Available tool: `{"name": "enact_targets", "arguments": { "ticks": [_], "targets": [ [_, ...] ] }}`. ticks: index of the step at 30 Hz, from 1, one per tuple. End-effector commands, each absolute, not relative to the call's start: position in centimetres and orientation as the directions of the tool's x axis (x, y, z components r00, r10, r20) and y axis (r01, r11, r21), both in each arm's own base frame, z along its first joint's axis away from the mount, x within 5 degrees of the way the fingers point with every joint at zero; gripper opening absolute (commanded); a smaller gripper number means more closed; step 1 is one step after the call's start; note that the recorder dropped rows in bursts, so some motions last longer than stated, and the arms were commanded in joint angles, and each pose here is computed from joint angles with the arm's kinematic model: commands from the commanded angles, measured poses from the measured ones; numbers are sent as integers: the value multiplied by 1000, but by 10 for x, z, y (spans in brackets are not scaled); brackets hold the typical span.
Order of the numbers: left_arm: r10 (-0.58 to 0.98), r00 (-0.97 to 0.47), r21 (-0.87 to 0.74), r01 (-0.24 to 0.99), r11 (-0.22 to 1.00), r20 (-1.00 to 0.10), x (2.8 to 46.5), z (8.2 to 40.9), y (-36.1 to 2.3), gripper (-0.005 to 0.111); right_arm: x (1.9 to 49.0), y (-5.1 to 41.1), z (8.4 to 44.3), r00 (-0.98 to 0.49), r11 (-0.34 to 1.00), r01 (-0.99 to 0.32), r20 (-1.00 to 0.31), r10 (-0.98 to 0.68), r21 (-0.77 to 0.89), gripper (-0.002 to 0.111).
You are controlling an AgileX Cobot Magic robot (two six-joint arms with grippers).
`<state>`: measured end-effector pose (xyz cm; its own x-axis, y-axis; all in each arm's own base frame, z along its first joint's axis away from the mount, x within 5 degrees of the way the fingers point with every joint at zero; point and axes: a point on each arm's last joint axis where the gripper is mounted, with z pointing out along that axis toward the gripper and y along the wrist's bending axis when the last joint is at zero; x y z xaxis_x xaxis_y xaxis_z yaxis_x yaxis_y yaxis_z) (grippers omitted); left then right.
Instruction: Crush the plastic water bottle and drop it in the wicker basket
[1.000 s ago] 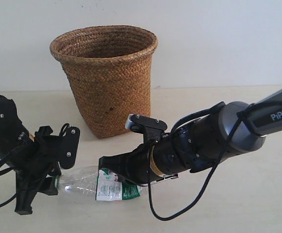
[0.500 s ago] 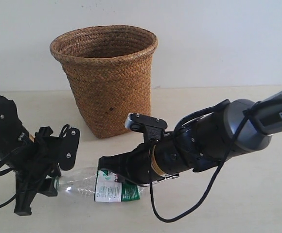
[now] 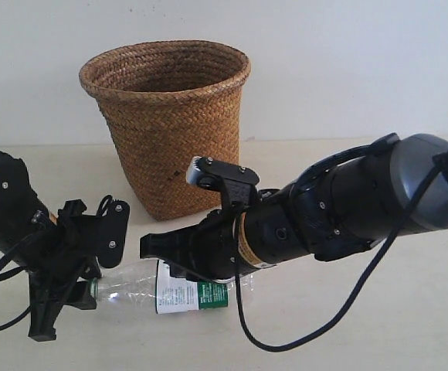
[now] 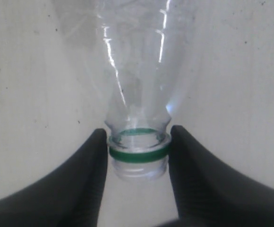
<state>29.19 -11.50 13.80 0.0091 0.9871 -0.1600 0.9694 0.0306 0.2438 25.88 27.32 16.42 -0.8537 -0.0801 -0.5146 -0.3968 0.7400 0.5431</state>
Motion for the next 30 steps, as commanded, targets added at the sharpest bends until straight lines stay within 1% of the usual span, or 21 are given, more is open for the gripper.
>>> {"name": "enact_targets", "arguments": {
  "ticks": [1,6,8,10,19,30],
  "targets": [
    [984,-7,253,966,53,-178,292,141,-117,4,261,281,174,-835,732,-415,-546,-70,540,0],
    [984,-8,249,967,52,-177,292,141,-117,4,263,286,166,-836,747,-410,-544,-78,523,0],
    [984,-8,246,968,52,-176,292,140,-117,4,266,285,151,-844,779,-386,-530,-82,495,0],
    [984,-10,251,966,56,-180,292,141,-117,4,266,287,139,-859,783,-375,-504,-92,496,0],
    [983,-17,248,967,63,-185,292,141,-117,4,266,287,124,-875,795,-357,-474,-101,490,0],
    [981,-22,247,966,70,-190,292,141,-118,4,262,289,88,-923,805,-296,-370,-103,514,0]
  ]
}}
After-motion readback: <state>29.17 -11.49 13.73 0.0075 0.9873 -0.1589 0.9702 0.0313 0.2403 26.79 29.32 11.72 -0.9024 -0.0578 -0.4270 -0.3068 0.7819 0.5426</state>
